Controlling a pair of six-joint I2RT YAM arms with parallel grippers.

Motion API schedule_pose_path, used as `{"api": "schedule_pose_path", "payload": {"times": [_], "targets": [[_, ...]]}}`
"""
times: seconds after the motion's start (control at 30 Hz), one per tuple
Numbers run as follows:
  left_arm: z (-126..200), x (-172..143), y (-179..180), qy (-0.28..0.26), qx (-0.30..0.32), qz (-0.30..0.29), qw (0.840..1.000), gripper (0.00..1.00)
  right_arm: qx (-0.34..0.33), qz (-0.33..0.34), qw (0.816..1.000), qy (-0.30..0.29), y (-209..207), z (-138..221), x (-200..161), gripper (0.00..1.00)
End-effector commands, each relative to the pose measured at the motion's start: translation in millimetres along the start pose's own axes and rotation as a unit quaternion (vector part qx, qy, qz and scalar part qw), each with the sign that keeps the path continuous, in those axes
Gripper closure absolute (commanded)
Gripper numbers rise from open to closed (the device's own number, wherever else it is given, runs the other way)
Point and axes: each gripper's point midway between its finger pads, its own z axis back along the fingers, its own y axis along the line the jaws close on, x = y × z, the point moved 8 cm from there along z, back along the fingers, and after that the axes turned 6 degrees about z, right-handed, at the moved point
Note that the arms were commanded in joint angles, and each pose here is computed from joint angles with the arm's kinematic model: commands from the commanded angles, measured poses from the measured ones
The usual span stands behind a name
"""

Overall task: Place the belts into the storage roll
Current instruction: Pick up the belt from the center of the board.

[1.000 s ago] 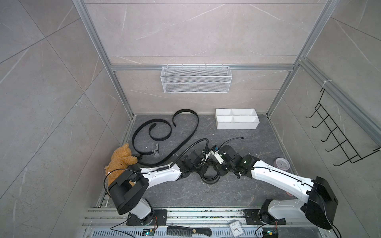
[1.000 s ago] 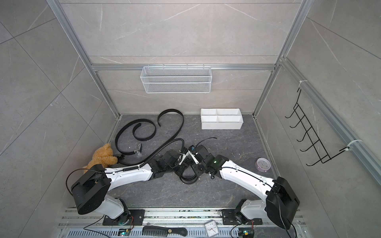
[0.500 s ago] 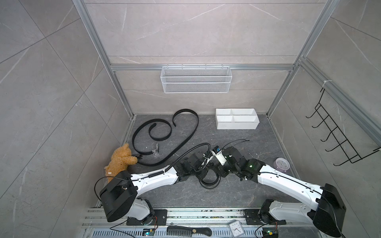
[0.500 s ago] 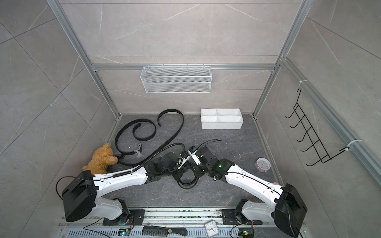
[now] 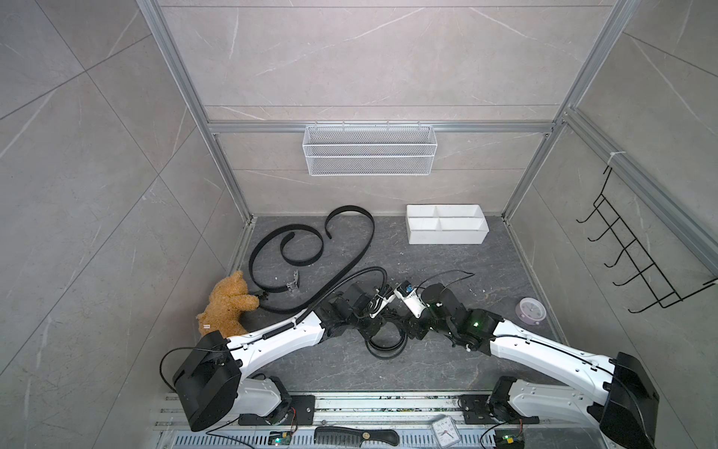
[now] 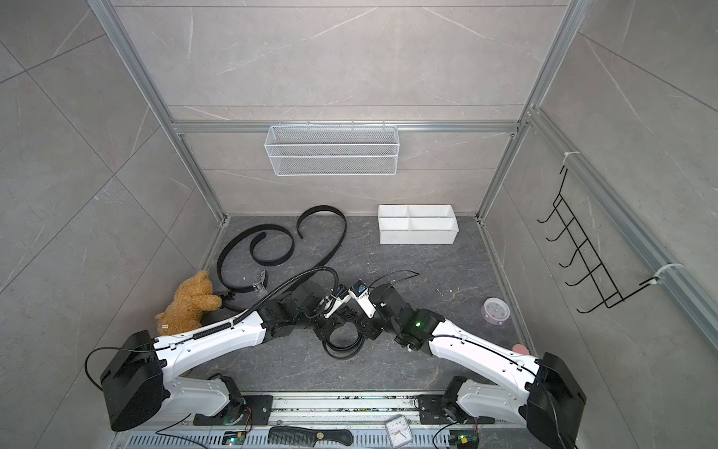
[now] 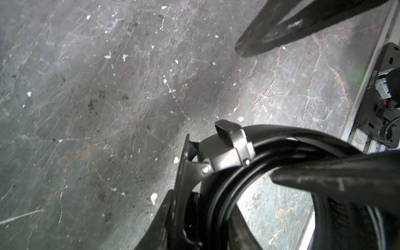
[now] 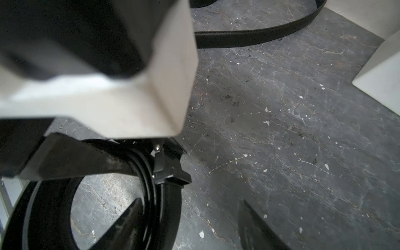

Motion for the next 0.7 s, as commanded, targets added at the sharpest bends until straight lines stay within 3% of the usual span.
{"api": "schedule_pose_path", "payload": {"times": [0.0, 0.23, 0.43, 0.67], "targets": [[29.1, 41.0, -14.3, -0.082, -0.022, -0.049, 0.995, 1.0, -0.022, 0.011, 0.999, 0.045, -2.4, -8.1, -9.5, 0.32], [19.4, 40.8, 6.1, -0.081, 0.111, -0.038, 0.99, 1.0, 0.013, -0.068, 0.998, 0.0, 4.6, -5.7, -6.5, 0.31], [10.9, 67.7, 24.5, -0.156, 0.228, -0.035, 0.961, 1.0, -0.08, -0.148, 0.985, -0.048, -14.0, 23.0, -8.5, 0.28], [-13.9, 136.3, 52.1, -0.183, 0.321, -0.068, 0.927, 1.0, -0.172, -0.228, 0.958, 0.005, -29.2, 57.0, -26.8, 0.27]]}}
